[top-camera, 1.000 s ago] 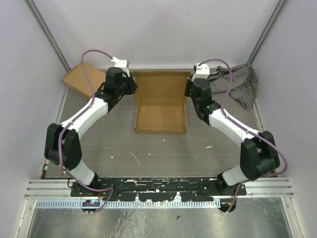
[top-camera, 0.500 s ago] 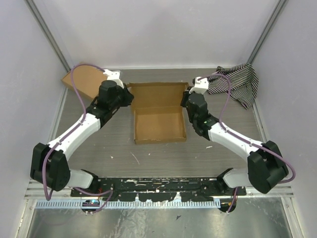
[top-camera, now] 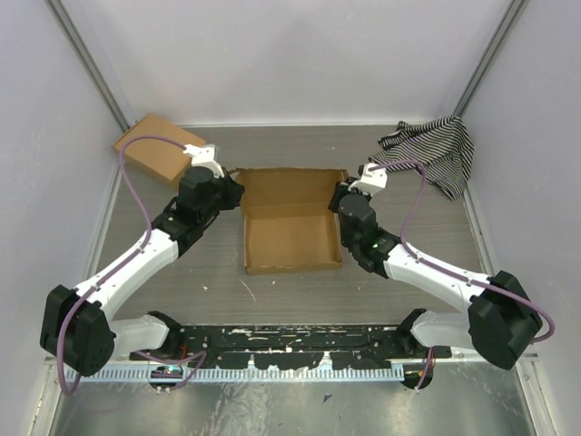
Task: Fold the paper box
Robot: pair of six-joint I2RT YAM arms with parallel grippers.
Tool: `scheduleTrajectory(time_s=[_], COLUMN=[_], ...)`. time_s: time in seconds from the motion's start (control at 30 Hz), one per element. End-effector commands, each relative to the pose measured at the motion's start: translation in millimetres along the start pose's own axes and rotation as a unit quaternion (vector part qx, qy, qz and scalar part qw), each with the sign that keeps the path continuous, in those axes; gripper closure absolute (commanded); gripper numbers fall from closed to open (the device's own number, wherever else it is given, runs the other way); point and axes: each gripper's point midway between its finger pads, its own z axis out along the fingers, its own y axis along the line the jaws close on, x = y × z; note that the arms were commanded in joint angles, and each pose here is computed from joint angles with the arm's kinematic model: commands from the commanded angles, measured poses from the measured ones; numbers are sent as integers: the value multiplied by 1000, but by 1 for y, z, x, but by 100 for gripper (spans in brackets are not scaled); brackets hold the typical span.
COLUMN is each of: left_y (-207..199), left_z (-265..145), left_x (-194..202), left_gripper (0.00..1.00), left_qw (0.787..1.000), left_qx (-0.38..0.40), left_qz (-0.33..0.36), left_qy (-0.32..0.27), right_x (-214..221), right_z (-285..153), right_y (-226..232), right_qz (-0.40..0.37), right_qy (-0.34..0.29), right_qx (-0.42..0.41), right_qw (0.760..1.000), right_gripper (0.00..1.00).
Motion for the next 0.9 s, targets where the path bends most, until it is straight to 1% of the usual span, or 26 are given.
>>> scheduleTrajectory(time_s=[0.0, 0.03, 0.1, 0.13, 0.23, 0.3, 0.4, 0.57, 0.63, 0.7, 0.83, 0.87], left_y=[3, 5, 7, 8, 8, 8, 7, 3, 2, -3, -3, -3], left_z=[-7, -8, -9, -9, -10, -9, -9, -10, -9, -8, -12, -13], left_x=[-6, -4, 0, 2, 5, 8, 11, 9, 9, 9, 13, 15], left_gripper=[99, 100, 100, 100, 100, 100, 100, 100, 100, 100, 100, 100], left_qw=[999, 999, 999, 999, 999, 999, 999, 999, 998, 997, 995, 994], left_qx=[-12, -14, -17, -17, -17, -17, -17, -22, -28, -24, -36, -39], left_qz=[-21, -21, -20, -19, -17, -16, -12, 8, 21, 27, 44, 47], left_qy=[-37, -37, -35, -34, -31, -29, -28, -48, -61, -74, -87, -88], right_x=[13, 12, 8, 5, -7, -16, -32, -65, -72, -72, -57, -53], right_z=[-7, -8, -12, -14, -22, -29, -44, -70, -76, -78, -80, -81], right_y=[-29, -29, -30, -30, -29, -29, -30, -47, -50, -45, -35, -33], right_qz=[2, 0, -4, -8, -29, -43, -55, -49, -52, -68, -96, -99], right_qy=[4, 6, 11, 13, 25, 34, 41, 21, 22, 37, 90, 101], right_qx=[56, 57, 57, 53, 47, 40, 23, 26, 24, 5, -18, -23], right_qw=[998, 998, 998, 998, 998, 998, 997, 998, 998, 997, 991, 990], right_gripper=[98, 92, 67, 57, 37, 31, 29, 21, 22, 26, 46, 53])
